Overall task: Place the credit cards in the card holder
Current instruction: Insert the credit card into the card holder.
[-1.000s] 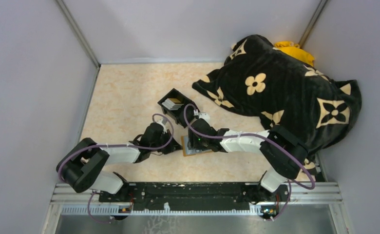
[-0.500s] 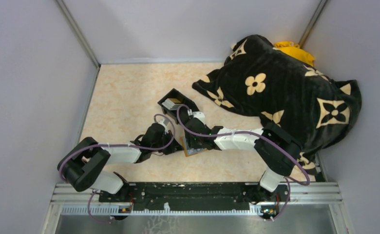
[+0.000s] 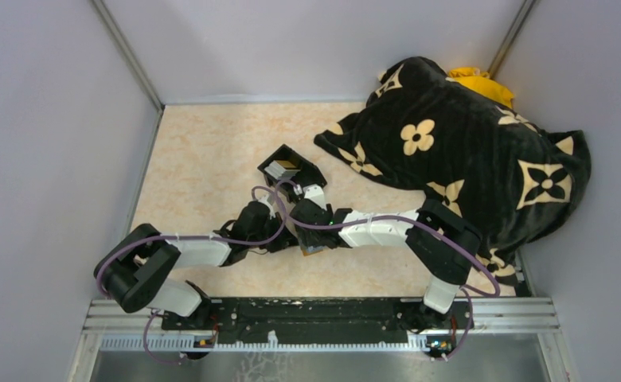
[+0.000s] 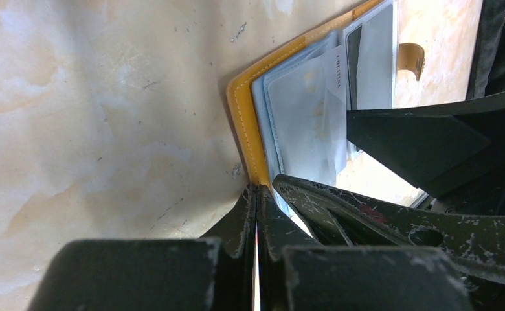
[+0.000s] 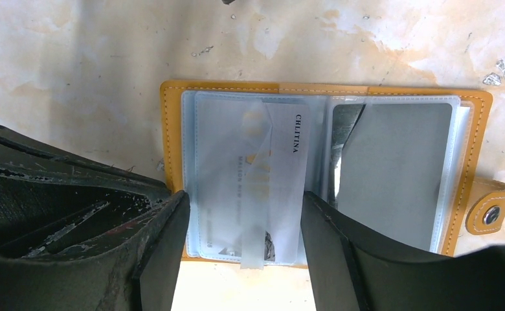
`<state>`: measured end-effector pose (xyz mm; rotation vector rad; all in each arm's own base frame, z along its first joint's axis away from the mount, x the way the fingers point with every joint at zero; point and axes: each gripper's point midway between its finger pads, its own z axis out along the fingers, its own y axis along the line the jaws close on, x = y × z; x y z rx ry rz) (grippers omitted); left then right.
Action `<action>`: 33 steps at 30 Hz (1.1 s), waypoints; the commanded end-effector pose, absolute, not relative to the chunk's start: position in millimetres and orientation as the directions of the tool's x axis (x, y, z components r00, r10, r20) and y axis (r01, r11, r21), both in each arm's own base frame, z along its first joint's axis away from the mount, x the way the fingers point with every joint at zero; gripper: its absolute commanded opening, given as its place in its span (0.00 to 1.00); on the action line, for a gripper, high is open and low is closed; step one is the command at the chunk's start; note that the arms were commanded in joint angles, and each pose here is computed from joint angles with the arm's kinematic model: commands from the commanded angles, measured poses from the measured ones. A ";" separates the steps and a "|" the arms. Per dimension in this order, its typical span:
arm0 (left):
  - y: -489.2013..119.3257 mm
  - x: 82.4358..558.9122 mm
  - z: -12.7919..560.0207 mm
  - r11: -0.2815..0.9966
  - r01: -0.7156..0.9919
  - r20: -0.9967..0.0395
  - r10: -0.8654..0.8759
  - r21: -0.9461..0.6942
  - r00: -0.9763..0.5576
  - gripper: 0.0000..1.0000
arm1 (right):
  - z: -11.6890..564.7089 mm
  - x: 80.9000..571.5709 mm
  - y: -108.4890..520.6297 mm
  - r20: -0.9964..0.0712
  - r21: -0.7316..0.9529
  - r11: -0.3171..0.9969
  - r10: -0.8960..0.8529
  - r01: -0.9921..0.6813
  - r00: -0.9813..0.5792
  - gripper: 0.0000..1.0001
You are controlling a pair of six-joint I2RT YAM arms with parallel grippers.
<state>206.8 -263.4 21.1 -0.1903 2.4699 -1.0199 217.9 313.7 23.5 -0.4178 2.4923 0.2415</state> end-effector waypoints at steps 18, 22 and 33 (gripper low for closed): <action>-262.7 214.1 30.1 0.700 0.028 -0.384 -0.358 -0.714 -0.851 0.01 | 37.7 211.1 293.8 -0.593 -0.009 0.939 -0.281 -0.343 -0.754 0.66; -262.0 213.7 29.9 0.700 0.024 -0.383 -0.360 -0.714 -0.851 0.01 | 52.4 215.4 294.5 -0.623 0.001 0.943 -0.260 -0.333 -0.738 0.68; -261.7 212.1 28.6 0.699 0.022 -0.377 -0.359 -0.715 -0.854 0.00 | 81.0 224.0 287.8 -0.693 0.023 0.957 -0.194 -0.290 -0.694 0.68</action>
